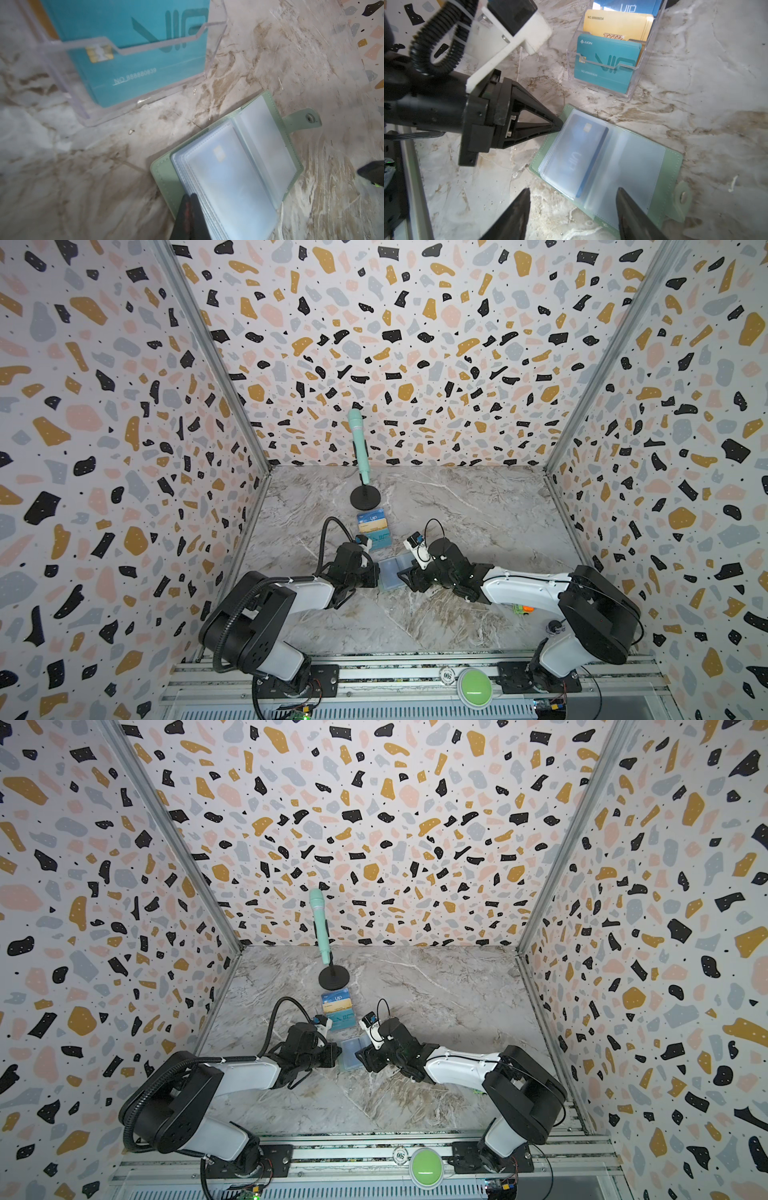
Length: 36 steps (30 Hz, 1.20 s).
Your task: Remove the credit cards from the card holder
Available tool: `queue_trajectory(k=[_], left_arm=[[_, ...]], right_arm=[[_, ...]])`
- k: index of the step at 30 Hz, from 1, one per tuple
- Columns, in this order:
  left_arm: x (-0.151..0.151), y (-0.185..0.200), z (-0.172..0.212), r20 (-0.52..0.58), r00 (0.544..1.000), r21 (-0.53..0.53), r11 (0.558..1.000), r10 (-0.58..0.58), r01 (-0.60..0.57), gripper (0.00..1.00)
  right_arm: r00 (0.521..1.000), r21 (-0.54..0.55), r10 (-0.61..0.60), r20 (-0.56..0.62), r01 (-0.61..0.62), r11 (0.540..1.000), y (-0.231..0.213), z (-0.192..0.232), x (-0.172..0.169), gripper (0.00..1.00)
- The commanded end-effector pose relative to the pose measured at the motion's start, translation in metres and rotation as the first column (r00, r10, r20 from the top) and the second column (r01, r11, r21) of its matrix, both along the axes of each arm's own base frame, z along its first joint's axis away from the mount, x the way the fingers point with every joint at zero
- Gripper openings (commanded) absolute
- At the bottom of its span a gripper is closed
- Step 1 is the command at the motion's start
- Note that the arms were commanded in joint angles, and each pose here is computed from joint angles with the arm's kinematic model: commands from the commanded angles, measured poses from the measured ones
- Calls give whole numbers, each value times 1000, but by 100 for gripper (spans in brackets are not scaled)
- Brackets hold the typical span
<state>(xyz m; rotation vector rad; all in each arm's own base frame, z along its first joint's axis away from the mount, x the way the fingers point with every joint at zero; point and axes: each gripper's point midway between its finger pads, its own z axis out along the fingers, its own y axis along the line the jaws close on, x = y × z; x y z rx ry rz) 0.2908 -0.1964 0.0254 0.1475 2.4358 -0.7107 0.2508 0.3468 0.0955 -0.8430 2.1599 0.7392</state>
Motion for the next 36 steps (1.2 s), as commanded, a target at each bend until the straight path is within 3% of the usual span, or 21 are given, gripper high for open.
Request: queue_trajectory(k=[1,36], left_arm=[[2,-5,3,24,1000,-14,1000,-4,4,0],[-12,-7,-10,-14,1000,-29,999,-16,16,0]], right_arm=[[1000,-21,-6,29,7,1000,8,7,8,65],[1000,-108,13,-5,-13,994,40,-28,12,53]])
